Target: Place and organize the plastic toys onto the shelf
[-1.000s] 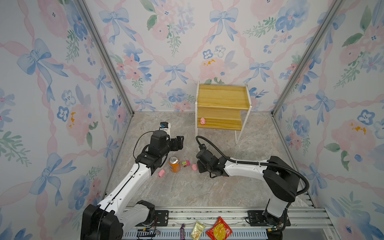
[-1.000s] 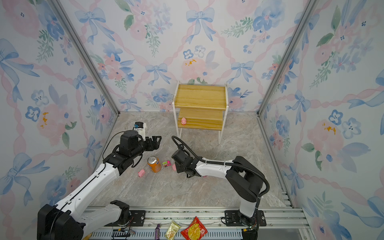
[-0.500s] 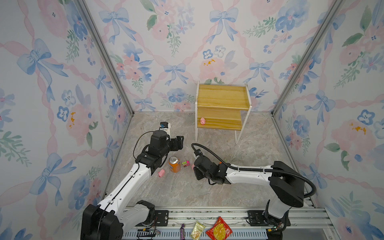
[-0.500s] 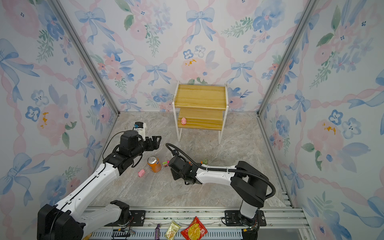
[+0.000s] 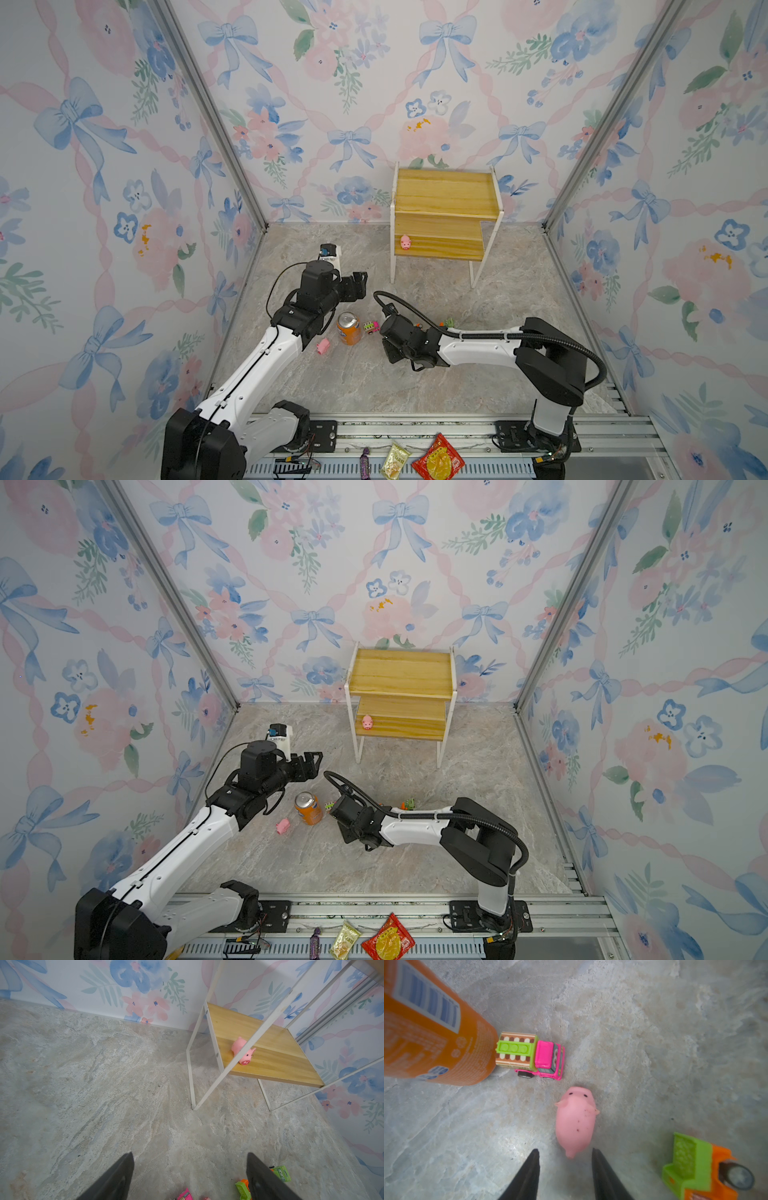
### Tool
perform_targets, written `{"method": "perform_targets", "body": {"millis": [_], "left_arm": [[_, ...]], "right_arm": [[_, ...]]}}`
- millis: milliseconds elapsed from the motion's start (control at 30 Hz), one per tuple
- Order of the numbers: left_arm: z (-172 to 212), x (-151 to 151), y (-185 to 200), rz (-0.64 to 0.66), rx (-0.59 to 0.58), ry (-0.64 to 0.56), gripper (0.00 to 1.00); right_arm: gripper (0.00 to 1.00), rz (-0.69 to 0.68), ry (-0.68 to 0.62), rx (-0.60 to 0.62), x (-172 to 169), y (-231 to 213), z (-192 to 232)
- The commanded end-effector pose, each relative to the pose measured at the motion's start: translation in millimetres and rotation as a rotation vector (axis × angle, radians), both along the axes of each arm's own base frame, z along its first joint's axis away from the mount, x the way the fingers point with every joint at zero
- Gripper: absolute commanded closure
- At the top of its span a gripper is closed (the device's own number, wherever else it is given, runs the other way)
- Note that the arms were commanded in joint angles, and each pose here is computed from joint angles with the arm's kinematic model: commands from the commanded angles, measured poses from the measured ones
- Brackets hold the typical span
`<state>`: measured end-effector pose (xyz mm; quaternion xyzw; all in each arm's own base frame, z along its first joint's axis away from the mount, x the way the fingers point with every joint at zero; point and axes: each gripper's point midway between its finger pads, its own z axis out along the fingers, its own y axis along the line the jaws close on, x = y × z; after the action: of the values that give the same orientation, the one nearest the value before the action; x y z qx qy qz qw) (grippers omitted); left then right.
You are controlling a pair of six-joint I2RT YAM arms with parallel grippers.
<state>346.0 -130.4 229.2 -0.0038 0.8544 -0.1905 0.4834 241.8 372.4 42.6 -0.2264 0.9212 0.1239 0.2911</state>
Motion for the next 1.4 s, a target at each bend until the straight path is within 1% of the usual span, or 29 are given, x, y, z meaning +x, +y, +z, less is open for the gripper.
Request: {"method": "perform_targets", "body": {"millis": [0, 367, 700, 1100, 1367], "left_arm": [[-2.9, -1.2, 1.2, 0.001, 0.009, -0.004, 0.15], [-3.8, -1.0, 2.1, 0.005, 0.014, -0.003, 0.14], [-5.0, -0.3, 2.9, 0.008, 0.016, 0.000, 0.14], [-6.4, 0.1, 2.7, 0.008, 0.019, 0.003, 0.14], [-6.7, 0.3, 2.9, 0.008, 0.019, 0.004, 0.14]], "right_arm": [[0.56, -0.056, 0.041, -0.026, 8.0, -9.6, -7.3], [0.57, -0.138, 0.061, -0.057, 21.9, -26.1, -15.3], [0.56, -0.189, 0.055, -0.030, 39.8, -35.2, -14.3], [0.56, -0.191, 0.049, 0.016, 54.3, -18.5, -12.6], [0.55, -0.210, 0.029, 0.039, 70.9, -12.0, -9.1]]}}
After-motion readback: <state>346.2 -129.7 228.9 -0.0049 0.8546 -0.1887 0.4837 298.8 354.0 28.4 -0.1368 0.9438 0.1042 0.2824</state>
